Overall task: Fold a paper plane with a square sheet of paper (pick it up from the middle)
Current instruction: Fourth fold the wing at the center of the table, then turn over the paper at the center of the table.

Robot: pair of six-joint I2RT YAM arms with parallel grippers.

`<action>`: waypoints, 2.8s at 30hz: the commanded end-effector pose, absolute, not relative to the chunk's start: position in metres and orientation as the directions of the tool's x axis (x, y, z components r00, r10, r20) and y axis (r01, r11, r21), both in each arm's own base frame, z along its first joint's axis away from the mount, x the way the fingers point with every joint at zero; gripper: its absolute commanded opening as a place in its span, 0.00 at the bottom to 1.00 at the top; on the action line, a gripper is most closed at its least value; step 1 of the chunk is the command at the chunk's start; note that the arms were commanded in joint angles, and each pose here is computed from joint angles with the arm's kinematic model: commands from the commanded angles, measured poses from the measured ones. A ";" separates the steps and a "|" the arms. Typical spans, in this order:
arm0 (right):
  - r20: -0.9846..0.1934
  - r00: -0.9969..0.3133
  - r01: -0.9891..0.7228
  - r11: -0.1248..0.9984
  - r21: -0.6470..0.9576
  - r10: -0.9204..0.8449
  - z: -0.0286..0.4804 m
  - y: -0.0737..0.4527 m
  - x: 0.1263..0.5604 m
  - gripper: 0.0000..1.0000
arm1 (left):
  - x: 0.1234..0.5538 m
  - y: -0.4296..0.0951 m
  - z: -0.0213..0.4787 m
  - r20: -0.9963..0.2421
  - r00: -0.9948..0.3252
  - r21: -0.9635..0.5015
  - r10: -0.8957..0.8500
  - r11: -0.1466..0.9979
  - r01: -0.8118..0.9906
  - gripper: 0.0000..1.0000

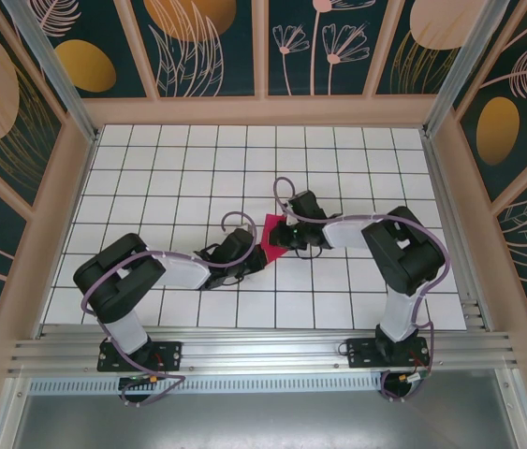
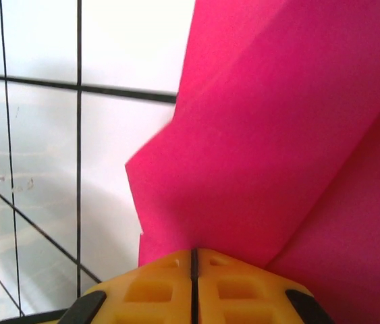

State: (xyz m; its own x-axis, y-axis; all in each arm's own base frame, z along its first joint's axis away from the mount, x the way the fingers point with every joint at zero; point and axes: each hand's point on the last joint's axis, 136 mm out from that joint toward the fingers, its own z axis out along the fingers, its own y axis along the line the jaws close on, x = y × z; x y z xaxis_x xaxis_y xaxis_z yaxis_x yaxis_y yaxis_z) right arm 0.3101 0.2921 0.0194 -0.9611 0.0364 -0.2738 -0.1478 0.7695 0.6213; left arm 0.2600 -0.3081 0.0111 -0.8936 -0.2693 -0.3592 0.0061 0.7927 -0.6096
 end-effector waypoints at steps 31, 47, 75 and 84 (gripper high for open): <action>-0.359 -0.918 -0.048 0.850 0.524 0.169 0.008 0.207 0.428 0.10 | 0.195 -0.245 -0.065 -0.175 -0.978 -0.328 -0.114 0.943 -0.052 0.02; -0.466 -0.858 -0.127 0.792 0.598 0.214 0.105 0.211 0.380 0.39 | 0.247 -0.292 0.034 -0.392 -0.900 -0.528 -0.190 0.848 0.051 0.23; -0.279 -0.940 -0.065 0.702 0.709 0.195 0.059 0.281 0.309 0.48 | 0.276 -0.276 0.039 -0.408 -0.848 -0.605 -0.338 0.796 -0.026 0.27; -0.255 -0.951 -0.062 0.701 0.711 0.174 0.049 0.290 0.309 0.45 | 0.276 -0.274 0.029 -0.391 -0.856 -0.594 -0.338 0.803 -0.045 0.25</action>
